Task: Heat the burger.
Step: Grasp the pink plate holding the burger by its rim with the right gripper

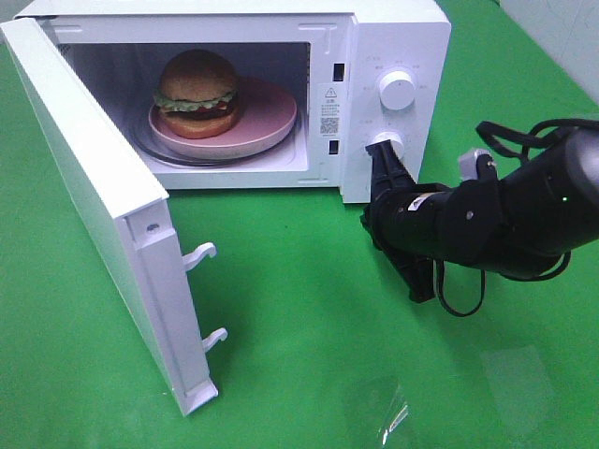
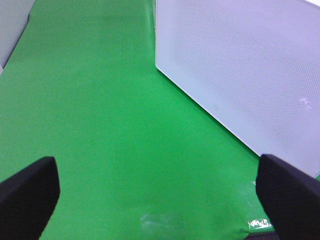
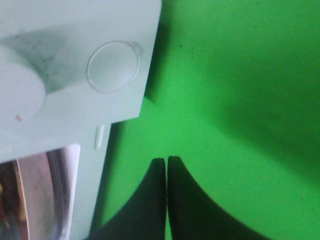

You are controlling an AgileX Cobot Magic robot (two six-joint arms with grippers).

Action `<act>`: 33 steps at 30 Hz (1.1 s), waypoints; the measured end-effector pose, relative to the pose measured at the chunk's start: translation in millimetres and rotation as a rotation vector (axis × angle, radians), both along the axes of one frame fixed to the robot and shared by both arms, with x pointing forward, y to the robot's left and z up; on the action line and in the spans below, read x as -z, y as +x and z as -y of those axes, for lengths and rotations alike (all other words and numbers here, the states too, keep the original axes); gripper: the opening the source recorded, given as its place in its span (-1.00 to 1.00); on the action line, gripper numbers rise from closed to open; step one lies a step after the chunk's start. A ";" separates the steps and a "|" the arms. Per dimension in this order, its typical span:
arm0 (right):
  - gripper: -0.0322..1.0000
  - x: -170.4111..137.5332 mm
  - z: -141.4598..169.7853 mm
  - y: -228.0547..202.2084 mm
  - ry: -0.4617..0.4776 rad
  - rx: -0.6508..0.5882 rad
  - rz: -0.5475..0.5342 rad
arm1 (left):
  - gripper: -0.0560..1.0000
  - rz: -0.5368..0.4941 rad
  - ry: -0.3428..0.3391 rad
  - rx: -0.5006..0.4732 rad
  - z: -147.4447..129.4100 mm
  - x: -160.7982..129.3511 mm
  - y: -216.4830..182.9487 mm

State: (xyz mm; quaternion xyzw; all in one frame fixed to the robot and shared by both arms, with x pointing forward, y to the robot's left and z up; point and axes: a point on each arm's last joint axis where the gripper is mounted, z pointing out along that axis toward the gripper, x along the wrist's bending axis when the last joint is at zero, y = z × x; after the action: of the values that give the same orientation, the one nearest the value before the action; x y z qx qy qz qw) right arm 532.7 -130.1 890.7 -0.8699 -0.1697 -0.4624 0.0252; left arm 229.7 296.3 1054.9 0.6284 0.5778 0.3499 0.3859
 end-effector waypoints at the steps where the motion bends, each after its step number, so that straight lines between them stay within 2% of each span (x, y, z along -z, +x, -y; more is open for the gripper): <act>1: -0.93 -7.3 -1.0 -2.7 -0.077 -0.082 0.004 | 0.98 0.000 0.000 0.000 0.0 0.0 0.0; 3: -0.93 -10.3 -1.3 -3.9 -0.107 -0.116 0.005 | 0.98 0.000 0.000 0.000 0.0 0.0 0.0; 4: -0.92 -16.3 -1.8 -5.8 -0.165 -0.177 0.017 | 0.98 0.000 0.000 0.000 0.0 0.0 0.0; 5: -0.92 -16.3 -1.8 -5.8 -0.165 -0.177 0.017 | 0.98 0.000 0.000 0.000 0.0 0.0 0.0; 6: -0.92 -22.5 -2.3 -7.9 -0.216 -0.237 0.029 | 0.98 0.000 0.000 0.000 0.0 0.0 0.0; 9: -0.91 -28.2 -3.0 -9.8 -0.258 -0.291 0.044 | 0.98 0.000 0.000 0.000 0.0 0.0 0.0; 11: -0.90 -35.9 -5.5 -16.1 -0.331 -0.420 0.050 | 0.98 0.000 0.000 0.000 0.0 0.0 0.0; 12: -0.90 -35.9 -5.5 -16.1 -0.331 -0.420 0.050 | 0.98 0.000 0.000 0.000 0.0 0.0 0.0; 13: -0.89 -40.0 -6.5 -18.7 -0.362 -0.485 0.043 | 0.98 0.000 0.000 0.000 0.0 0.0 0.0; 16: -0.89 -43.1 -6.1 -19.4 -0.380 -0.519 0.041 | 0.98 0.000 0.000 0.000 0.0 0.0 0.0; 17: -0.89 -48.7 -6.6 -19.8 -0.417 -0.588 0.027 | 0.98 0.000 0.000 0.000 0.0 0.0 0.0; 18: -0.89 -48.7 -6.6 -19.8 -0.417 -0.588 0.027 | 0.98 0.000 0.000 0.000 0.0 0.0 0.0; 19: -0.89 -56.7 -6.9 -18.5 -0.464 -0.663 0.015 | 0.98 0.000 0.000 0.000 0.0 0.0 0.0; 20: -0.89 -56.7 -6.9 -18.5 -0.464 -0.663 0.015 | 0.98 0.000 0.000 0.000 0.0 0.0 0.0; 22: -0.89 -73.2 -10.4 -16.4 -0.582 -0.817 -0.001 | 0.98 0.000 0.000 0.000 0.0 0.0 0.0; 23: -0.89 -73.2 -10.4 -16.4 -0.582 -0.817 -0.001 | 0.98 0.000 0.000 0.000 0.0 0.0 0.0; 24: -0.89 -80.4 -11.5 -14.9 -0.657 -0.896 -0.005 | 0.98 0.000 0.000 0.000 0.0 0.0 0.0; 27: -0.88 -82.6 -11.4 -14.9 -0.690 -0.932 -0.018 | 0.98 0.000 0.000 0.000 0.0 0.0 0.0; 28: -0.87 -90.4 -11.3 -13.6 -0.772 -1.015 -0.024 | 0.98 0.000 0.000 0.000 0.0 0.0 0.0; 29: -0.87 -90.4 -11.3 -13.6 -0.772 -1.015 -0.024 | 0.98 0.000 0.000 0.000 0.0 0.0 0.0; 30: -0.86 -97.6 -11.6 -11.7 -0.841 -1.090 -0.024 | 0.98 0.000 0.000 0.000 0.0 0.0 0.0; 31: -0.86 -97.6 -11.6 -11.7 -0.841 -1.090 -0.024 | 0.98 0.000 0.000 0.000 0.0 0.0 0.0; 32: -0.86 -103.2 -11.7 -10.9 -0.920 -1.186 -0.017 | 0.98 0.000 0.000 0.000 0.0 0.0 0.0; 33: -0.86 -103.2 -11.7 -10.9 -0.920 -1.186 -0.017 | 0.98 0.000 0.000 0.000 0.0 0.0 0.0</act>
State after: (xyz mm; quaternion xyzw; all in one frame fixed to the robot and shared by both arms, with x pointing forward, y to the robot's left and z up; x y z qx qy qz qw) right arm 521.8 -118.3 993.9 -0.5588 -0.7860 -0.2470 -0.0945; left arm 229.7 296.3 1054.9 0.6284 0.5778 0.3499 0.3859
